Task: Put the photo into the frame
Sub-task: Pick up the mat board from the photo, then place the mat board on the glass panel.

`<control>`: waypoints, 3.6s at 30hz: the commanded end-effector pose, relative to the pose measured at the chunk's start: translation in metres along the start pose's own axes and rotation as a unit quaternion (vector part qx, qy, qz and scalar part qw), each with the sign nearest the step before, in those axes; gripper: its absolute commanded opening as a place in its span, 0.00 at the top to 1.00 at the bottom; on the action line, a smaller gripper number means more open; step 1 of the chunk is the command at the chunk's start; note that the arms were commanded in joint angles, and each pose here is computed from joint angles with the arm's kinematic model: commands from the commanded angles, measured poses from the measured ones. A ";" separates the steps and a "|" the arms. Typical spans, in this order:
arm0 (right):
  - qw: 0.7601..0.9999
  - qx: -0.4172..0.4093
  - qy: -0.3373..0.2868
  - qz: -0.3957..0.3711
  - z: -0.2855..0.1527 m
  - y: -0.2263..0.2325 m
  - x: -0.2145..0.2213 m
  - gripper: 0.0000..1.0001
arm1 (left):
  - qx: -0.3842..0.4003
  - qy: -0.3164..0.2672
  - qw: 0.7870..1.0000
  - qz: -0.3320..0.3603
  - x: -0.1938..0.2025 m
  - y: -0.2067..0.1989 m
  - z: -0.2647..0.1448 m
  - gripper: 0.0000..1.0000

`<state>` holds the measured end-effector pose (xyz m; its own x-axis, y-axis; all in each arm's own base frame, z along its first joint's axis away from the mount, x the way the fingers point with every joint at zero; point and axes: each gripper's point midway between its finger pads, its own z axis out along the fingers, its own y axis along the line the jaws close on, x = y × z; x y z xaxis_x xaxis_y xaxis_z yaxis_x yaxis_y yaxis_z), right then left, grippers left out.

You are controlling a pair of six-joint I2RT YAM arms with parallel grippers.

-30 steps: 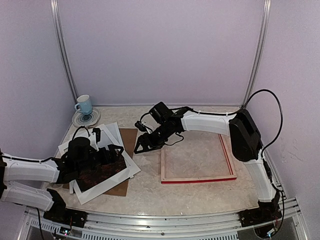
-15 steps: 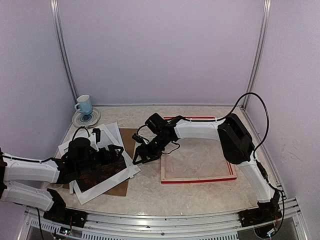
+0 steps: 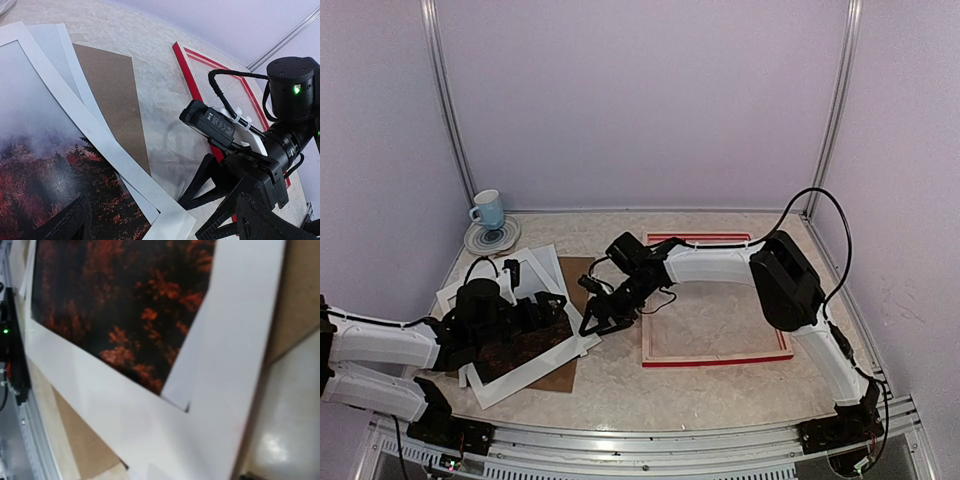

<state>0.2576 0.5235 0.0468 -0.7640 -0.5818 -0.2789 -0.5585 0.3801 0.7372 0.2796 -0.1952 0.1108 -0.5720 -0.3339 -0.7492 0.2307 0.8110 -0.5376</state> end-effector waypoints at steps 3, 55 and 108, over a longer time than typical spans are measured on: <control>0.999 -0.025 0.019 0.021 0.017 0.001 0.008 0.33 | 0.009 -0.013 1.000 0.002 -0.003 -0.003 -0.003 0.01; 0.982 -0.159 -0.022 0.099 -0.011 0.014 -0.003 1.00 | 0.010 -0.009 1.000 0.000 0.008 0.004 -0.002 0.01; 0.976 0.013 -0.158 0.148 -0.183 -0.037 0.086 1.00 | 0.019 -0.005 1.000 0.009 -0.001 -0.005 0.014 0.01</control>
<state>0.2739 0.3508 0.1072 -0.9518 -0.2130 -0.2207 -0.2980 0.4717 0.8299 0.2835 -0.2003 0.0970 -0.5824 -0.3134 -0.7500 0.2452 0.8120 -0.5297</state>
